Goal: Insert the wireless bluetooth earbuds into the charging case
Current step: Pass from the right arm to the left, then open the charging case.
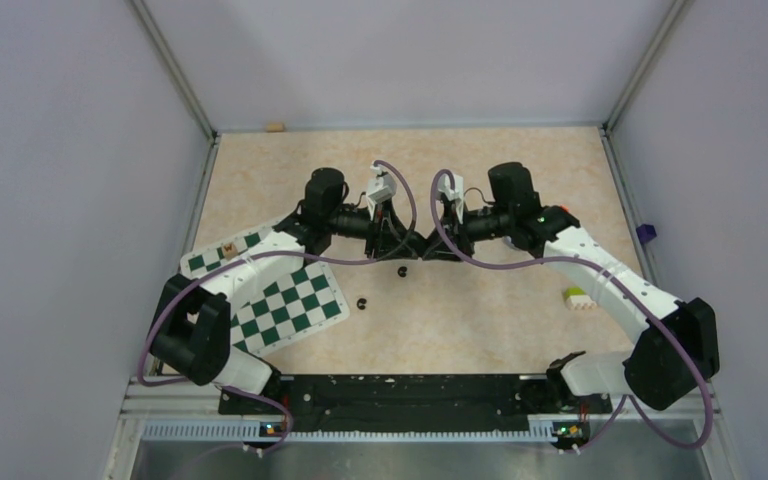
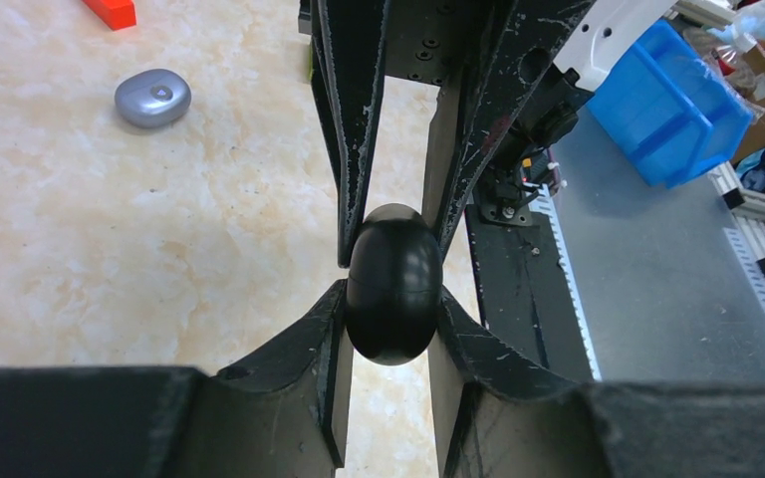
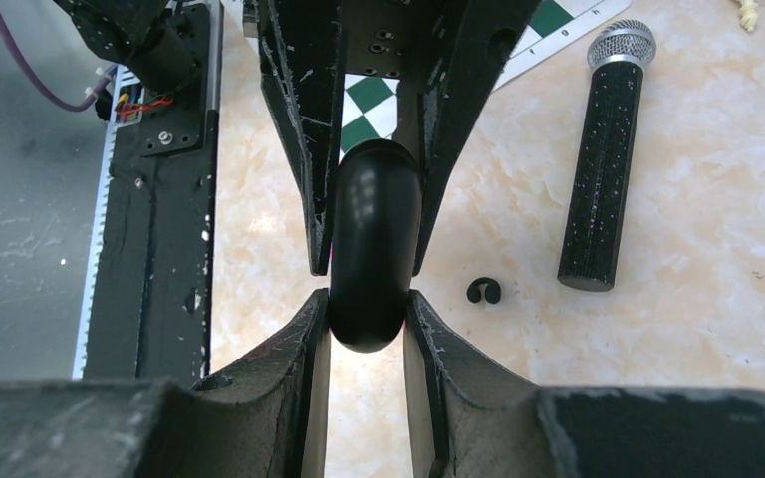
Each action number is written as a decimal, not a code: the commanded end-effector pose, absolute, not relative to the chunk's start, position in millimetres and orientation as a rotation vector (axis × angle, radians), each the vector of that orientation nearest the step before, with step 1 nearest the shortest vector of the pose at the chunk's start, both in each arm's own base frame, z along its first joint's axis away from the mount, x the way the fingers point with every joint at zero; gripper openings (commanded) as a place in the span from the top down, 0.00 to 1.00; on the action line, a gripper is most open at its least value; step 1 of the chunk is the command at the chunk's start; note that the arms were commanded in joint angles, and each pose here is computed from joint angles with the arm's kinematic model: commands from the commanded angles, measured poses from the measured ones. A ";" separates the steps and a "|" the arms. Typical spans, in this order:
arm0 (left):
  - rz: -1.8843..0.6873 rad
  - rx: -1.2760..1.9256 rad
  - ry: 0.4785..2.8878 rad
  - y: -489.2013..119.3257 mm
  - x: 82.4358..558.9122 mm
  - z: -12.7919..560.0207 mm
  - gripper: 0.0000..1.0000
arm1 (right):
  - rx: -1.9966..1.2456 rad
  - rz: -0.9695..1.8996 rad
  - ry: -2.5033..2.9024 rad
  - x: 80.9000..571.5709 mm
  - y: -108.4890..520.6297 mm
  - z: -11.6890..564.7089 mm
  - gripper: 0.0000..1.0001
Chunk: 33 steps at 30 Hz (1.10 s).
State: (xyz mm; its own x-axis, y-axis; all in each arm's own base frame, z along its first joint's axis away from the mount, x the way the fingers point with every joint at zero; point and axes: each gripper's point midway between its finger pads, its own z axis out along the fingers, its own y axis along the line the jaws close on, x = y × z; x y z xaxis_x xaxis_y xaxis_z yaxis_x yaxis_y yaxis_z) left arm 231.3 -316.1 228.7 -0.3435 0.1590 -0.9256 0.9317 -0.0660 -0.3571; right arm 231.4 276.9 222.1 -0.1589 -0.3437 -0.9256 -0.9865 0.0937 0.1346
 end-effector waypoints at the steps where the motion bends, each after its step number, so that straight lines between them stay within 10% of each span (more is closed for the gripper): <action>1: -1.465 1.233 1.440 -317.3 227.7 247.7 0.78 | -1.346 1.063 1.583 235.1 279.1 224.1 0.91; 8: -1.452 1.227 1.445 -317.4 229.9 245.7 1.00 | -1.347 1.064 1.587 234.8 279.7 224.5 0.88; 17: -1.469 1.254 1.425 -315.6 223.7 244.5 1.00 | -1.309 1.080 1.592 239.5 274.8 243.7 0.34; 33: -1.476 1.256 1.447 -316.2 223.8 234.9 1.00 | -1.097 0.965 1.602 271.7 270.8 257.3 0.27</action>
State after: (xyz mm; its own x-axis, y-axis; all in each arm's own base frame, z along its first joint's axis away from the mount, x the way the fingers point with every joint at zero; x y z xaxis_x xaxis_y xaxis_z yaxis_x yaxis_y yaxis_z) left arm 228.7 -315.4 225.6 -0.3308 0.1612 -0.9298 0.9345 -0.0810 -0.3466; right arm 253.9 273.6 233.2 -0.2283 -0.2827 -0.9316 -0.9619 0.2134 0.1710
